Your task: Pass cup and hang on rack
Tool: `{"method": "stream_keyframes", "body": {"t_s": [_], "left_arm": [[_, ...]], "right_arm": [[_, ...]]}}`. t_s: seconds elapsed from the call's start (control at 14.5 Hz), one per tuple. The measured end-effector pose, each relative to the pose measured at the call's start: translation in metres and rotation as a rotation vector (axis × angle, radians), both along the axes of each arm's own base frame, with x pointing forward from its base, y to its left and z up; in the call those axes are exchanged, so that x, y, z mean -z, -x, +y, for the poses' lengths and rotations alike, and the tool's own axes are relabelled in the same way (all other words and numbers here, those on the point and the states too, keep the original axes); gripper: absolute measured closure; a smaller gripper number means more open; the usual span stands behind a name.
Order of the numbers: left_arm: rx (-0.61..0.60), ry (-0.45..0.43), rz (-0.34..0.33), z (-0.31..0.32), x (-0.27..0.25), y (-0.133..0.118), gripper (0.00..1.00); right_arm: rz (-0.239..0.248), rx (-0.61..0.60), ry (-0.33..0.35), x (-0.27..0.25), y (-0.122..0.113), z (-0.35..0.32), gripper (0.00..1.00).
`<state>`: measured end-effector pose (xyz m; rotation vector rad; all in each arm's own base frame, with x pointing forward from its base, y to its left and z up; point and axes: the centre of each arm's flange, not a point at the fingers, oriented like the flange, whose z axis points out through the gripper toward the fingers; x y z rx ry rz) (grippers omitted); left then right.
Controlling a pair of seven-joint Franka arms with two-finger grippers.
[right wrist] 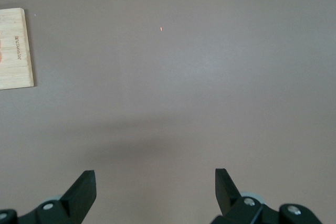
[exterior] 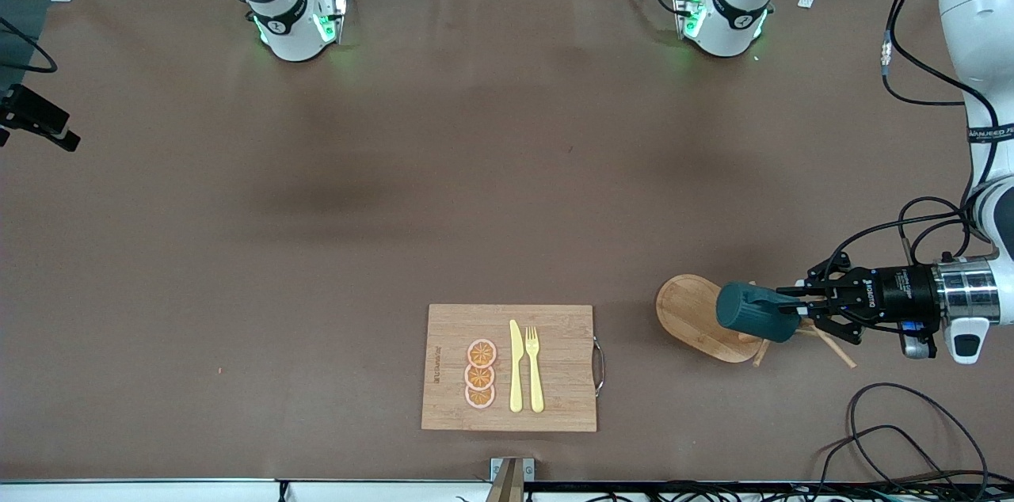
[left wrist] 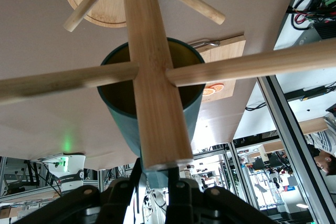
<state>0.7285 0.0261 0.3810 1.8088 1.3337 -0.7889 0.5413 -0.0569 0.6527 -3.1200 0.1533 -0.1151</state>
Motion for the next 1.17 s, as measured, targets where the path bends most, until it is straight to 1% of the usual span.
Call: {"method": "stream_keyframes", "body": {"t_s": [0.55, 0.76, 0.83, 0.9, 0.97, 1.17], "left_arm": [[-0.008, 0.001, 0.006, 0.0061, 0.0043, 0.0, 0.79], [-0.004, 0.008, -0.008, 0.0069, 0.0043, -0.0003, 0.79], [-0.003, 0.01, -0.01, 0.0068, 0.0049, -0.0004, 0.75], [-0.003, 0.012, -0.011, 0.0068, 0.0055, -0.0005, 0.75], [-0.002, 0.014, -0.012, 0.0066, 0.0059, -0.0006, 0.7], [0.01, 0.018, -0.03, 0.0044, 0.0041, -0.0012, 0.41]], "right_arm": [[0.0, 0.0, 0.0, 0.0, 0.0, 0.0, 0.0], [0.0, 0.0, 0.0, 0.0, 0.0, 0.0, 0.0], [0.0, 0.0, 0.0, 0.0, 0.0, 0.0, 0.0], [0.0, 0.0, 0.0, 0.0, 0.0, 0.0, 0.0], [0.0, 0.0, 0.0, 0.0, 0.0, 0.0, 0.0], [0.0, 0.0, 0.0, 0.0, 0.0, 0.0, 0.0]]}}
